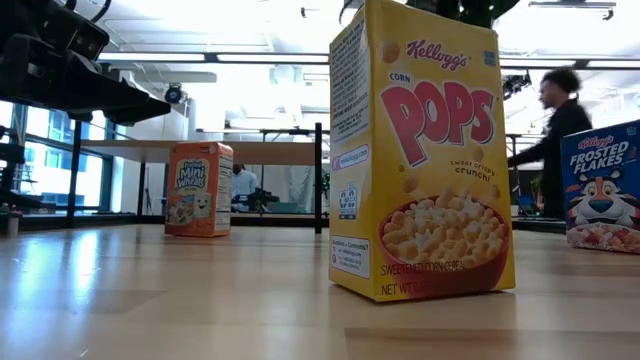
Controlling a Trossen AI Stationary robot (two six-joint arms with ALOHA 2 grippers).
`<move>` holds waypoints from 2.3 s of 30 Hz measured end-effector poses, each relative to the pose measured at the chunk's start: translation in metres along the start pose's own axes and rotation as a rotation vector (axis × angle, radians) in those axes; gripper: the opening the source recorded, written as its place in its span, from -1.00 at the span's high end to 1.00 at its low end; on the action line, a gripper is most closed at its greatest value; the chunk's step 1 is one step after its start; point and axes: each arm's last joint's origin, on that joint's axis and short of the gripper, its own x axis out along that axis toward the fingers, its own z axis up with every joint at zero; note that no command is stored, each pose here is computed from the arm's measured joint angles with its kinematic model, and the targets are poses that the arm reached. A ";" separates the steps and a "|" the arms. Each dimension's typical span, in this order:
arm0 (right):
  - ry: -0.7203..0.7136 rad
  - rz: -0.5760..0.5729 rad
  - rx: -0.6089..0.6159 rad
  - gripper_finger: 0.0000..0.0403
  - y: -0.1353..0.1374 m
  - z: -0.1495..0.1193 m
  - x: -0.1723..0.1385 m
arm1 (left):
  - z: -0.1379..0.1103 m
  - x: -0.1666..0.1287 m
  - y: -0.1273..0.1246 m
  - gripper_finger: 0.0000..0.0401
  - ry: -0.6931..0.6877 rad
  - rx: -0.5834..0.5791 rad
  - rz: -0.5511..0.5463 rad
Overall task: Stack cereal on shelf
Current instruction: Put the top left yellow cereal box on the shelf
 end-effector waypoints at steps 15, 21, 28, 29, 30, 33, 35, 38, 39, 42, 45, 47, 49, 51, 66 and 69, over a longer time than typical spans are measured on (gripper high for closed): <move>0.151 0.018 -0.035 -0.63 -0.001 -0.010 0.040 | 0.000 0.000 0.000 -0.25 0.000 0.000 0.000; 0.193 -0.010 -0.052 -0.62 0.000 -0.013 0.053 | 0.000 0.000 0.000 -0.25 0.000 0.000 0.000; 0.200 -0.010 -0.054 -0.43 0.000 -0.014 0.054 | 0.000 0.000 0.000 -0.25 0.000 0.000 0.000; 0.200 -0.010 -0.054 -0.40 0.000 -0.014 0.054 | 0.000 0.000 0.000 -0.25 0.000 0.000 0.000; 0.200 -0.010 -0.054 -0.36 0.000 -0.014 0.054 | 0.000 0.000 0.000 -0.25 0.000 0.000 0.000; 0.200 -0.008 -0.054 -0.25 0.000 -0.014 0.054 | 0.000 0.000 0.000 -0.25 0.001 0.000 0.000; 0.200 -0.006 -0.054 -0.19 0.000 -0.014 0.054 | 0.000 0.000 0.000 -0.25 0.000 0.000 0.000; 0.200 -0.006 -0.054 -0.11 0.000 -0.014 0.054 | 0.000 0.000 0.000 -0.25 0.000 0.000 0.000; 0.200 -0.006 -0.053 -0.08 0.000 -0.014 0.054 | 0.000 0.000 0.000 -0.25 0.001 0.000 0.000; 0.200 -0.006 -0.053 0.01 0.000 -0.014 0.054 | 0.000 0.000 0.000 -0.25 0.000 0.000 0.000; 0.200 -0.007 -0.053 0.09 0.000 -0.014 0.054 | 0.000 0.000 0.000 -0.25 0.000 0.000 0.000; 0.200 -0.006 -0.053 0.14 0.000 -0.014 0.054 | 0.000 0.000 0.000 -0.25 0.000 0.000 0.000; 0.200 -0.007 -0.054 0.18 0.000 -0.014 0.054 | 0.000 0.000 0.000 -0.25 0.000 0.000 0.000; 0.200 -0.007 -0.053 0.20 0.000 -0.014 0.054 | 0.000 0.000 0.000 -0.25 0.000 0.000 0.000; 0.222 0.010 -0.062 0.20 0.006 -0.012 0.049 | 0.000 0.000 0.000 -0.25 0.000 0.000 0.000; 0.204 0.008 -0.075 0.20 0.010 -0.002 0.041 | 0.000 0.000 0.000 -0.25 0.000 0.000 0.000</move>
